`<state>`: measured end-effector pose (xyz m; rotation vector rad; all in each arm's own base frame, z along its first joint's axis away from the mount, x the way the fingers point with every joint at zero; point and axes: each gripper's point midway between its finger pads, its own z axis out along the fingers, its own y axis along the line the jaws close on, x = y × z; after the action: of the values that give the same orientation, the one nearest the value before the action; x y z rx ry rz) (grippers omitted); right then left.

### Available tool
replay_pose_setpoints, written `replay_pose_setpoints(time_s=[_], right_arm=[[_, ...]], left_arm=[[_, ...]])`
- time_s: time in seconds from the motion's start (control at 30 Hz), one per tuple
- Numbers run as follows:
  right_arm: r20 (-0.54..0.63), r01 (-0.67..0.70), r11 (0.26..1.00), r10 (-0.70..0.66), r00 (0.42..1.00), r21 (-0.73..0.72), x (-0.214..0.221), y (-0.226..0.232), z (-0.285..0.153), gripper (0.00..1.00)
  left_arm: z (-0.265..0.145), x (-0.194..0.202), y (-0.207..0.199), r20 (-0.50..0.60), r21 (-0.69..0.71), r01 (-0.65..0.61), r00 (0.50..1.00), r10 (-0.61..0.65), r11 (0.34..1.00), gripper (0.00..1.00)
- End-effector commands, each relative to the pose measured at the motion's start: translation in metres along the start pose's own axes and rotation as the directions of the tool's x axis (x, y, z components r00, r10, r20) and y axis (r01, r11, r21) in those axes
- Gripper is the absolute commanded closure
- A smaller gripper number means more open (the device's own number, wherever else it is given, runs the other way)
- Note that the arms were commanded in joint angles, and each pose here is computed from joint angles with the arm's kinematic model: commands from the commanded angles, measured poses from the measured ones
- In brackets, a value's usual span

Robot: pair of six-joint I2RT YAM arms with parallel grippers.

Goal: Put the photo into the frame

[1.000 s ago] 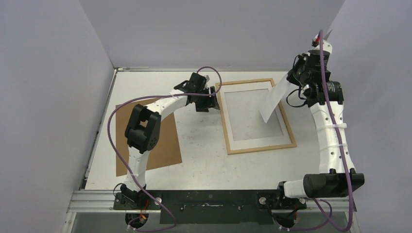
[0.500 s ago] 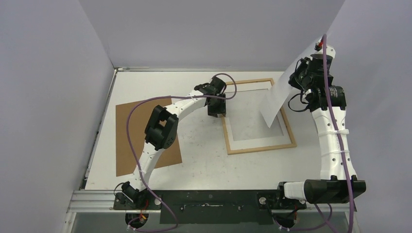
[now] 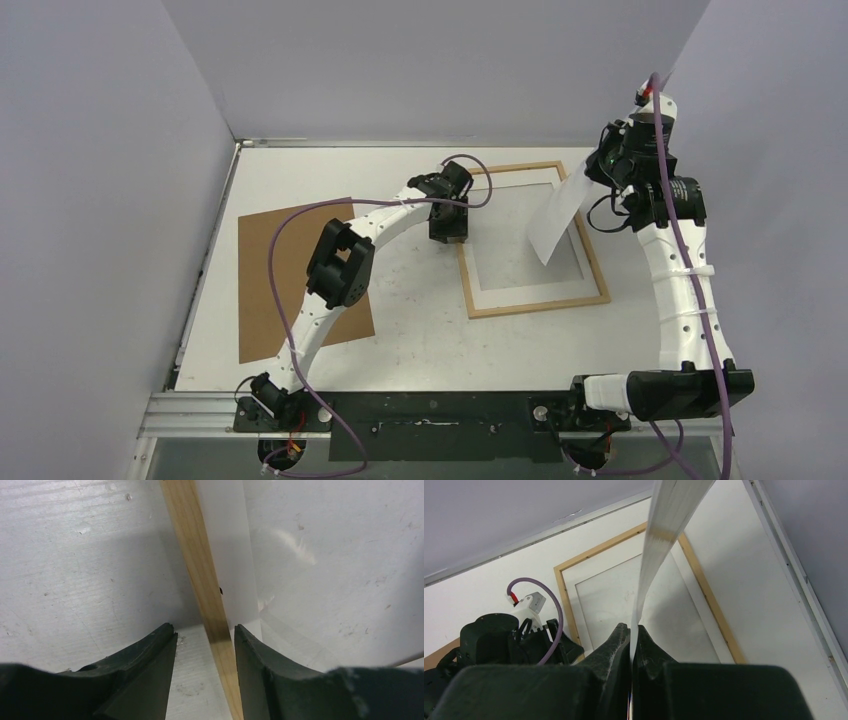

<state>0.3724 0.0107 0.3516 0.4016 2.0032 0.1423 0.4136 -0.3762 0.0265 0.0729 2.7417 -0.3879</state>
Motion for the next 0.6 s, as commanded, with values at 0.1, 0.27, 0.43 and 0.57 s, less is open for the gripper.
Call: replay_pose_setpoints(time_s=[0.1, 0.27, 0.43, 0.57], right_arm=[[0.053, 0.035, 0.999, -0.035, 0.998, -0.002, -0.008, 0.006, -0.009, 1.00], [0.053, 0.054, 0.999, -0.054, 0.997, 0.005, -0.006, 0.007, -0.010, 1.00], [0.040, 0.068, 0.997, -0.066, 0.997, -0.034, -0.004, 0.018, -0.010, 1.00], [0.017, 0.080, 0.986, -0.078, 0.997, -0.149, -0.005, 0.045, -0.017, 1.00]], left_arm=[[0.009, 0.008, 0.018, -0.022, -0.101, -0.026, 0.999, 0.023, 0.995, 0.58], [0.009, 0.016, 0.047, -0.040, -0.223, -0.063, 0.998, 0.056, 0.973, 0.74], [0.001, 0.016, 0.063, -0.046, -0.222, -0.040, 0.998, 0.030, 0.974, 0.86], [-0.007, 0.018, 0.079, -0.070, -0.151, -0.050, 0.997, 0.040, 0.987, 0.89]])
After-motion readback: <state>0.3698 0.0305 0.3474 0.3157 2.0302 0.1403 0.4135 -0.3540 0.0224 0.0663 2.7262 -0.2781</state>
